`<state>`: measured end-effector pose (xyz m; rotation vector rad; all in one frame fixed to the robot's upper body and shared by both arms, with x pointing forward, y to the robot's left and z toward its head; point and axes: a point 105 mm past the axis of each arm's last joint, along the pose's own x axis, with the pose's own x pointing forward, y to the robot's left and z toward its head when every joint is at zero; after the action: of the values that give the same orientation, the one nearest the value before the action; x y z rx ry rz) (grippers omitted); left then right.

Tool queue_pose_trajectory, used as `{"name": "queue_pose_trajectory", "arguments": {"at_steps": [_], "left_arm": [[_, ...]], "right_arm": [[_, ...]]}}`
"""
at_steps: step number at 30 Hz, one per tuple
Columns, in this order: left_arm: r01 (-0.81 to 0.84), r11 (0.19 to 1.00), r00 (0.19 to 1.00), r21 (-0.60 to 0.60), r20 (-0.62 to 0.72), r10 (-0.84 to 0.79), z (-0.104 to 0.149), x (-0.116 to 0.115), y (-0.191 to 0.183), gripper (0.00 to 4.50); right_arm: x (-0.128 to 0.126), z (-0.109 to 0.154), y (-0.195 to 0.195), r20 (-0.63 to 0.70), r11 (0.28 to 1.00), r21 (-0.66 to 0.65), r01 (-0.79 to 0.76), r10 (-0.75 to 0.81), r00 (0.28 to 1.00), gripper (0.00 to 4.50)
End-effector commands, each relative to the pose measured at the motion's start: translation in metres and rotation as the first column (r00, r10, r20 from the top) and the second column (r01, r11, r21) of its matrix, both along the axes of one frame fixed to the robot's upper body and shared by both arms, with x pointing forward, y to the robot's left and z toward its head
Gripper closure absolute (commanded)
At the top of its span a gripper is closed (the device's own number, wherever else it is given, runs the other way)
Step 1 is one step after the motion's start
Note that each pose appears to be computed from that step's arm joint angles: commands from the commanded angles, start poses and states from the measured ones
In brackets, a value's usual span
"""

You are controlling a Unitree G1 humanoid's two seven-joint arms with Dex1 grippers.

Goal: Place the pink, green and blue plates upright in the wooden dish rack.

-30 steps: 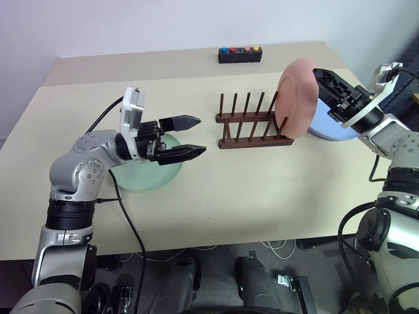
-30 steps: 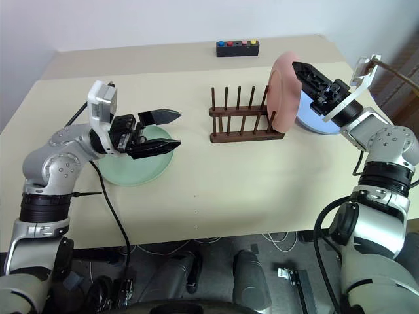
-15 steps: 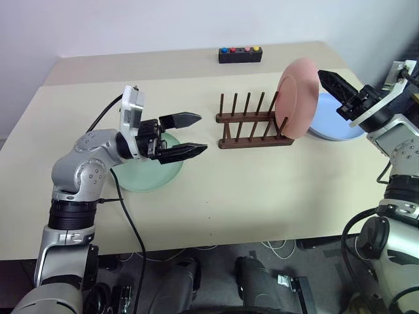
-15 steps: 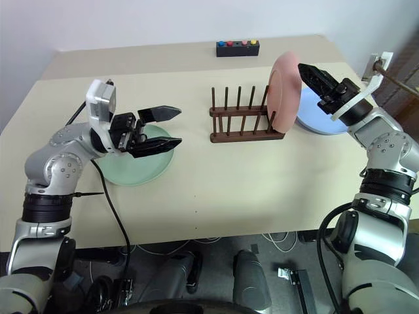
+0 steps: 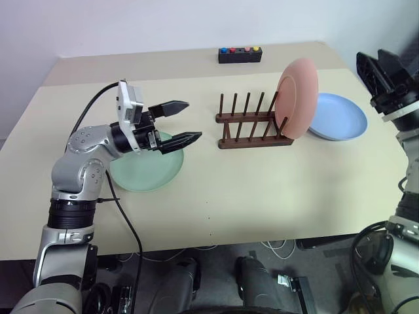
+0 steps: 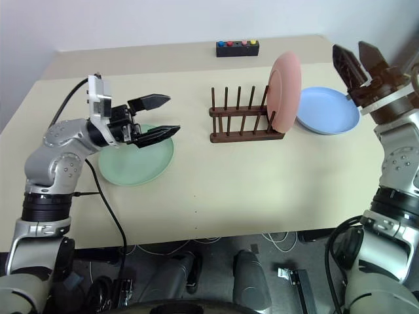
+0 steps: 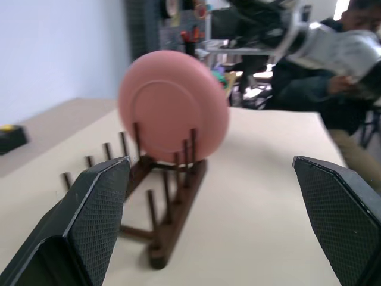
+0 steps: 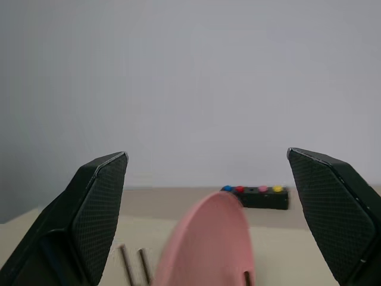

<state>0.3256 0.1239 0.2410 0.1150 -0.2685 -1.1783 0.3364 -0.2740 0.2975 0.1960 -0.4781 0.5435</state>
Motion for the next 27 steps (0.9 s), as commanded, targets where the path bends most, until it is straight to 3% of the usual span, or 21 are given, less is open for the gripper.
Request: {"name": "queue_pose_trajectory", "arguments": {"at_steps": [1, 8, 12, 17, 24, 27], "left_arm": [[-0.045, 0.999, 0.997, -0.002, 0.055, 0.045, 0.011, 0.0, 0.012, 0.0], [-0.13, 0.991, 0.991, 0.013, 0.037, 0.129, 0.008, 0.004, 0.035, 0.0], [-0.219, 0.975, 0.976, 0.044, 0.024, 0.218, 0.006, 0.009, 0.059, 0.0], [-0.398, 0.907, 0.915, 0.135, -0.012, 0.404, -0.008, 0.023, 0.098, 0.0], [-0.528, 0.823, 0.821, 0.209, -0.122, 0.557, -0.027, 0.026, 0.144, 0.0], [-0.635, 0.709, 0.668, 0.305, -0.243, 0.703, -0.05, 0.032, 0.175, 0.0]], "right_arm": [[-0.016, 0.014, 0.017, 0.049, 0.995, -0.038, -0.088, 0.09, 0.995, 0.12], [-0.049, 0.01, 0.063, 0.013, 0.919, -0.166, -0.358, 0.365, 0.931, 0.12], [-0.059, 0.003, 0.078, -0.009, 0.879, -0.28, -0.387, 0.401, 0.916, 0.12], [-0.074, -0.024, 0.098, -0.146, 0.771, -0.378, -0.512, 0.497, 0.855, 0.12], [-0.083, -0.035, 0.106, -0.175, 0.707, -0.42, -0.569, 0.553, 0.815, 0.12], [-0.082, -0.04, 0.112, -0.19, 0.687, -0.438, -0.58, 0.56, 0.806, 0.12]]}}
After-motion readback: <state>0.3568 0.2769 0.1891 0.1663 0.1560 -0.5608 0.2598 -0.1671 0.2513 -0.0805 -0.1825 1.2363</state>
